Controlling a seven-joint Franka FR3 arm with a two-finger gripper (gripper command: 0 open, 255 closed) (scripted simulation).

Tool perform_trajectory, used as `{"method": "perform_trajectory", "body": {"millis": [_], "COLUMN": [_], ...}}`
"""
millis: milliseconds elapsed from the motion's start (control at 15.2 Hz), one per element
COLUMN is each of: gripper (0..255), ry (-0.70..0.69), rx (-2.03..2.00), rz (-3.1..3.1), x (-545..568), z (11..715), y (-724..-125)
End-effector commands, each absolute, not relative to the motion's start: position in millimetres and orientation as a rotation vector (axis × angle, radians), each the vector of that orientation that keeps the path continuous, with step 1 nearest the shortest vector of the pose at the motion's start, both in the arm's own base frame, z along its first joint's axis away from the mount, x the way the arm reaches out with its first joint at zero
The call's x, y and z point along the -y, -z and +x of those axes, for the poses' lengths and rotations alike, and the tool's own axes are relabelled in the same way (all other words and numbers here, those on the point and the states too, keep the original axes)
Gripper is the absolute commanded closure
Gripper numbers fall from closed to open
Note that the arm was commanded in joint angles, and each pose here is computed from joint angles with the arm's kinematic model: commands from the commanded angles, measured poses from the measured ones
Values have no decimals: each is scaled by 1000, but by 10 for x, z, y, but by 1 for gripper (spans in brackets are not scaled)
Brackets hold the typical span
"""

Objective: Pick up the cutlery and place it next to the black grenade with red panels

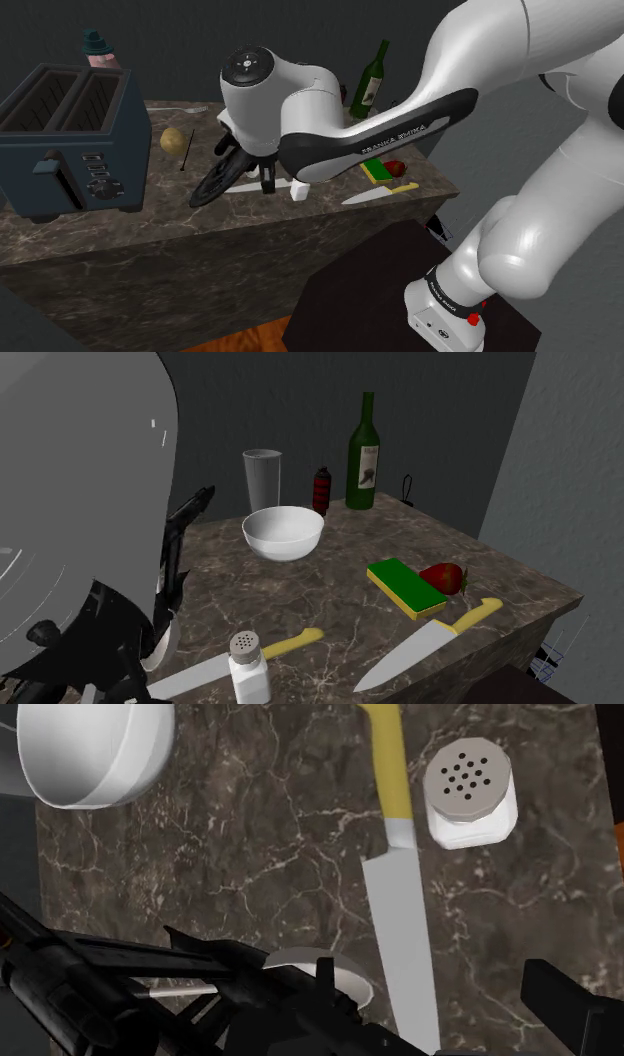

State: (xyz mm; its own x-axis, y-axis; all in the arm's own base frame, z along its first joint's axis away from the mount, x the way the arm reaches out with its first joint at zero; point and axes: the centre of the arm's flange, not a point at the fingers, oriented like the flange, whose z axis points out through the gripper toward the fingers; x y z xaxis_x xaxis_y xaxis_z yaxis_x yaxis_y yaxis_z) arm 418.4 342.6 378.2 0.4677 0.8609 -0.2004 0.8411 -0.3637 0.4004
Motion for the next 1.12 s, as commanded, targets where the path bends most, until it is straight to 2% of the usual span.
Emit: {"method": "perform_trajectory", "body": {"millis": [0, 330, 858, 924, 1056], "gripper": [0, 0, 0, 255, 255], "ry": [-91, -91, -91, -91, -92], "rx": [-1471, -1471, -1471, -1470, -1469], "rz": [2269, 2269, 2269, 2270, 2270], "x": [-3508, -3414, -3414, -3364, -3358], "z": [4198, 4282, 4282, 4296, 4249], "y": [-3598, -3331, -3331, -3336, -3399]}}
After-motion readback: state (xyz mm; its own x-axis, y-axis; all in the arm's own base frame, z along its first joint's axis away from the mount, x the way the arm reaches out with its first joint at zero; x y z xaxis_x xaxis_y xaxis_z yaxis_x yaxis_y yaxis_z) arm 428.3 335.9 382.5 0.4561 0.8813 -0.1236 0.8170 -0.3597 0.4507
